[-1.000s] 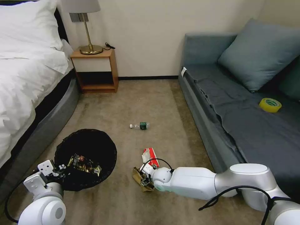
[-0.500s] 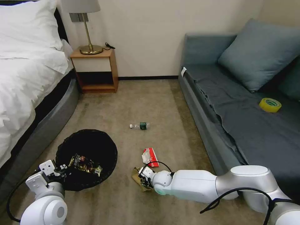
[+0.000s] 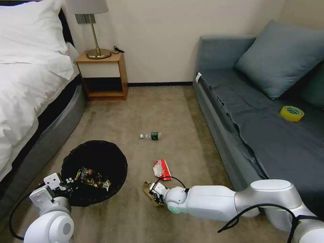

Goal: Pick up the trash bin, then pick up the garbage on the floor and place it into the trash bin.

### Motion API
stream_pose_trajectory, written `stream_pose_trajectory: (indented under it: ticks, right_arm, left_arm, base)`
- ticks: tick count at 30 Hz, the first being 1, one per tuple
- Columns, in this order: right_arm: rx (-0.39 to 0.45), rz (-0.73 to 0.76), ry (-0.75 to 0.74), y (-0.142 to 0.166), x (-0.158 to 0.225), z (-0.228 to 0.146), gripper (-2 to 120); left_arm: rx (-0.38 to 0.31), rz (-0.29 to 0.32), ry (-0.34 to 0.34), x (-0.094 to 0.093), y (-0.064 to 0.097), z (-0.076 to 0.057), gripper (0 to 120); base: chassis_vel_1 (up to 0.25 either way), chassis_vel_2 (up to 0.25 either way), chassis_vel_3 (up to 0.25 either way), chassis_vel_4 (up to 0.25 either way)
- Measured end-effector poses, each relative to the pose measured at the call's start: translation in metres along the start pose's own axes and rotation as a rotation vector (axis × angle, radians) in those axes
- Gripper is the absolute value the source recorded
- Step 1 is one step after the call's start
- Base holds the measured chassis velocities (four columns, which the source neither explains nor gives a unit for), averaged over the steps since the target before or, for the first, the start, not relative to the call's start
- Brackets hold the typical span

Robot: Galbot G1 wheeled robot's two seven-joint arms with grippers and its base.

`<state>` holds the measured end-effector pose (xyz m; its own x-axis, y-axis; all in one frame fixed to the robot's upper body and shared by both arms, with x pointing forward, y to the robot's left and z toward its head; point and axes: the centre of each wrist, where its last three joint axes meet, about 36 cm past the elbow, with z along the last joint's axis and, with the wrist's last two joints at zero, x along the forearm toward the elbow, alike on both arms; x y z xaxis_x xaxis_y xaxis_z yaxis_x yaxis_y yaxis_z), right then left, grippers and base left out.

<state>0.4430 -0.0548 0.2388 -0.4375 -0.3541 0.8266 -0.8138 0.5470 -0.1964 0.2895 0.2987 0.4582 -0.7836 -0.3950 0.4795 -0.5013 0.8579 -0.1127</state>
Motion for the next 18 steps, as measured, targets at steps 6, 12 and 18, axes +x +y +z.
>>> stream_pose_trajectory:
  ticks: [6,12,18]
  right_arm:
    - [-0.004,0.003,-0.028,-0.001,0.009,-0.003,0]
    - [-0.029,0.035,-0.053,-0.017,0.028,-0.004,0]
    - [-0.089,0.129,-0.085,-0.063,0.065,0.005,0]
  left_arm:
    - [0.001,-0.001,-0.003,0.001,0.0,0.0,3]
    - [0.001,-0.004,-0.006,0.001,0.001,-0.001,3]
    - [0.002,0.001,-0.012,0.003,0.0,-0.003,3]
  base:
    - [0.0,0.0,0.0,0.0]
    - [0.0,0.0,0.0,0.0]
    - [0.0,0.0,0.0,0.0]
